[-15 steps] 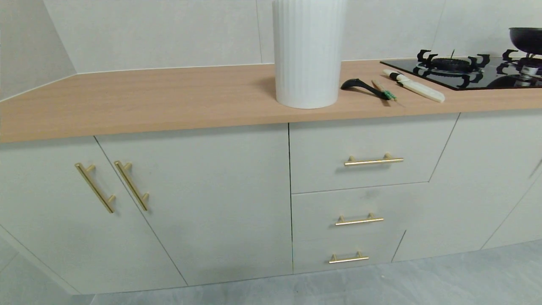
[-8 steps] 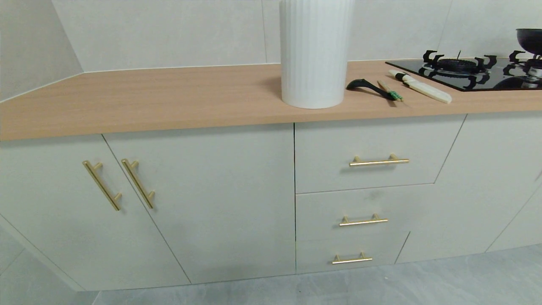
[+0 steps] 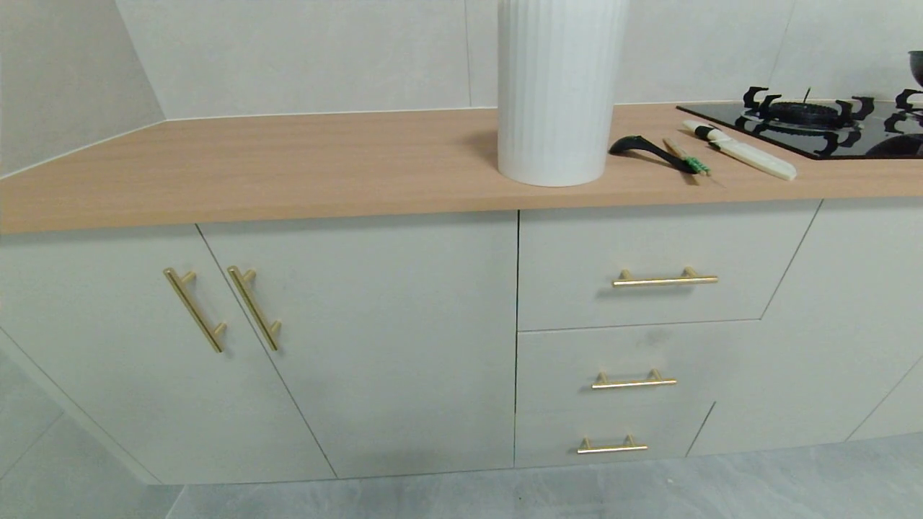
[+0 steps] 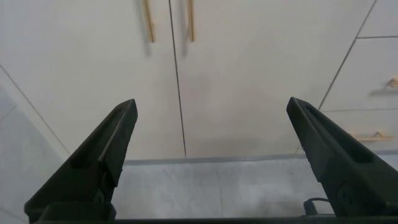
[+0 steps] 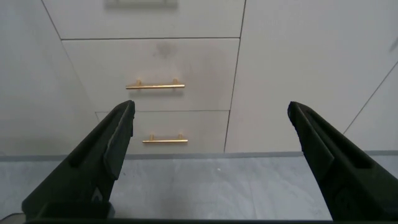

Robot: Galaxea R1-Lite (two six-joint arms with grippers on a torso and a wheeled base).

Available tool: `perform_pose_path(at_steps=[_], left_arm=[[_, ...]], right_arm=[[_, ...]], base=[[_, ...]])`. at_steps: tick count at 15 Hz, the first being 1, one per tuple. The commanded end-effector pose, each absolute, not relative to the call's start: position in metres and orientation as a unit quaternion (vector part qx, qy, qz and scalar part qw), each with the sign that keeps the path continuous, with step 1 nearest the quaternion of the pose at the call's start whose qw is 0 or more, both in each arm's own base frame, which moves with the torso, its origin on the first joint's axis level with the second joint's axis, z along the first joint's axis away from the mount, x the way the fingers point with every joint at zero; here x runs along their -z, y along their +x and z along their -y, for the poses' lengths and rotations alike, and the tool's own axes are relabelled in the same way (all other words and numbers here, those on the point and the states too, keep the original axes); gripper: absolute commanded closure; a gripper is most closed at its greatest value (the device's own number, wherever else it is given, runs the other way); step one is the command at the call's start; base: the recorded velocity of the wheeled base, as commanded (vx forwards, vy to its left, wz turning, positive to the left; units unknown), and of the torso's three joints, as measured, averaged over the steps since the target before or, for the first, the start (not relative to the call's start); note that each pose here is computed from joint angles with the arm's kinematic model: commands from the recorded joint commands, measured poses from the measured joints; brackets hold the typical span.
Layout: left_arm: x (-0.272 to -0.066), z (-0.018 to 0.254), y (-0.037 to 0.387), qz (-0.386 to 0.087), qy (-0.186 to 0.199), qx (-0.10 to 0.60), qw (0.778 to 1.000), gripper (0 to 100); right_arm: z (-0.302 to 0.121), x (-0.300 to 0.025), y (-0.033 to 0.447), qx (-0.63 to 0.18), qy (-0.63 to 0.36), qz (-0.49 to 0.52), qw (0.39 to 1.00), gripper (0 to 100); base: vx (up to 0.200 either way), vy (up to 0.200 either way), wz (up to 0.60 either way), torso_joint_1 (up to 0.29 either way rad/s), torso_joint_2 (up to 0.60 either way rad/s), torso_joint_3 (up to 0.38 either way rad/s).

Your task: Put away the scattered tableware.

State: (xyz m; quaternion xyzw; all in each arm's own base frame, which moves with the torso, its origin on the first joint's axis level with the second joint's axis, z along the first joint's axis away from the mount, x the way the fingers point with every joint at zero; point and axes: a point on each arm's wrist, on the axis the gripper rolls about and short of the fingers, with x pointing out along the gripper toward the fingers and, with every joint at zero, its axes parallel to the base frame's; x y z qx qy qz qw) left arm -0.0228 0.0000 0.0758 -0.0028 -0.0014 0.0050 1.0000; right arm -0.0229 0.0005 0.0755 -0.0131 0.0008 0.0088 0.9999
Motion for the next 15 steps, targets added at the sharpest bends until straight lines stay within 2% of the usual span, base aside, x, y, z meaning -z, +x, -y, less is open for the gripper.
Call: perform_pose_path(at_steps=[1, 7, 9, 11, 15], left_arm=[[-0.076, 0.0, -0.023, 0.001, -0.002, -0.005, 1.0, 0], [-0.076, 0.0, -0.023, 0.001, -0.002, -0.005, 1.0, 0], [-0.076, 0.0, -0.023, 0.0, -0.002, -0.005, 1.0, 0], [-0.076, 0.0, -0.023, 0.001, -0.002, -0.005, 1.0, 0], [-0.076, 0.0, -0.023, 0.001, -0.002, -0.005, 1.0, 0]], right_arm=[[0.0, -0.076, -0.023, -0.009, -0.013, -0.001, 1.0, 0], [-0.001, -0.076, -0.023, -0.01, -0.018, 0.002, 1.0, 0], [-0.001, -0.112, -0.031, -0.034, 0.011, 0.06, 0.998, 0], [-0.001, -0.12, -0.022, -0.051, 0.015, 0.022, 0.998, 0], [-0.004, -0.134, 0.021, -0.086, 0.006, -0.13, 0.988, 0]], base=[[0.0, 0.0, 0.0, 0.0, 0.0, 0.0], [0.0, 0.0, 0.0, 0.0, 0.0, 0.0], [0.0, 0.0, 0.0, 0.0, 0.0, 0.0], [0.0, 0.0, 0.0, 0.0, 0.0, 0.0], [0.0, 0.0, 0.0, 0.0, 0.0, 0.0]])
